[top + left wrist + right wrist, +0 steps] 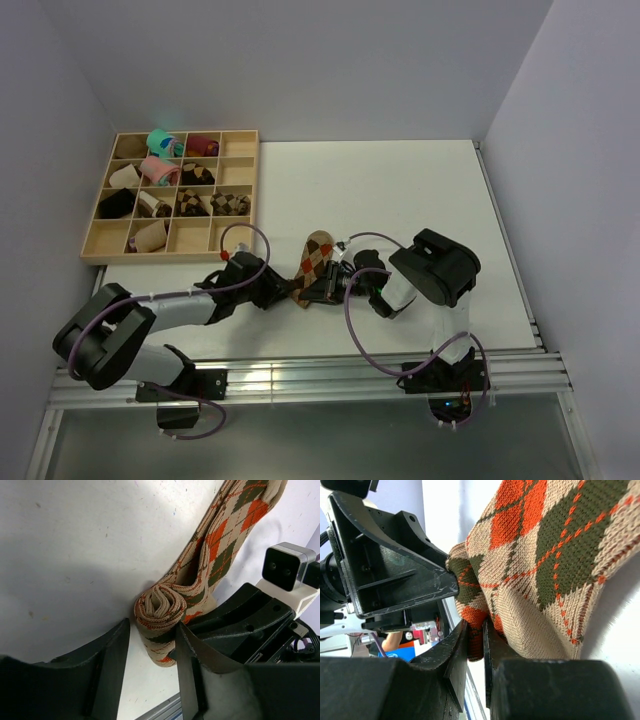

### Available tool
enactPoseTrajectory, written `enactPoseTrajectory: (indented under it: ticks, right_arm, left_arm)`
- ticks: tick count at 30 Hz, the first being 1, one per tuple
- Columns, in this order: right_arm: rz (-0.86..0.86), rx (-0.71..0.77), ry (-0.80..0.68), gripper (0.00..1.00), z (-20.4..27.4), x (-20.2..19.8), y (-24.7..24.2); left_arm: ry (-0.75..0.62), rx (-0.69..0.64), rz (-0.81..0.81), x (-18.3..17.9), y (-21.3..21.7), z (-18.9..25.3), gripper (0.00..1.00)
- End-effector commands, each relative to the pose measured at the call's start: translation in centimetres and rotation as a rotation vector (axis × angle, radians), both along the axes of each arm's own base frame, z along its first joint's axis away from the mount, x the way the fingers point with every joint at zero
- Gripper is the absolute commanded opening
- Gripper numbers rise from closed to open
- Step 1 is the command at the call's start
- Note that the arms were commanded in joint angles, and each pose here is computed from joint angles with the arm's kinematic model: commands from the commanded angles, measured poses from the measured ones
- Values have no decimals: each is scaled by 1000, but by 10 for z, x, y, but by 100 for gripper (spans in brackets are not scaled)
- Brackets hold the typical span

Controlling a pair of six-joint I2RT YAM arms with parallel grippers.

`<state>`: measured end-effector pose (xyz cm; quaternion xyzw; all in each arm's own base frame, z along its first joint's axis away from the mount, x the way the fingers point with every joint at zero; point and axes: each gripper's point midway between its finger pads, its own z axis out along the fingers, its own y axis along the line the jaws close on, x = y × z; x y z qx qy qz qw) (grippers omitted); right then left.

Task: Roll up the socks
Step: Roll the sock at the center of the board.

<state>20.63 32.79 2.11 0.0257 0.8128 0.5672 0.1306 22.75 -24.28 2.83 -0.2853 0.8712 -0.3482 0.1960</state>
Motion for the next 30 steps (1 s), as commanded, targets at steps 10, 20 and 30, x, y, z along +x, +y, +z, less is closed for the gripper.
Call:
enactPoseTrajectory:
  ticks: [10, 20, 30]
  right_arm:
    - [-6, -259, 37, 19, -38, -3, -25]
    - [-109, -528, -305, 46, 15, 35, -50]
    - [-126, -746, -803, 48, 76, 43, -21]
  left_arm:
    - [118, 211, -46, -1, 10, -37, 14]
    - [114, 406, -162, 20, 11, -17, 1]
    - [137, 491, -308, 43, -7, -5, 1]
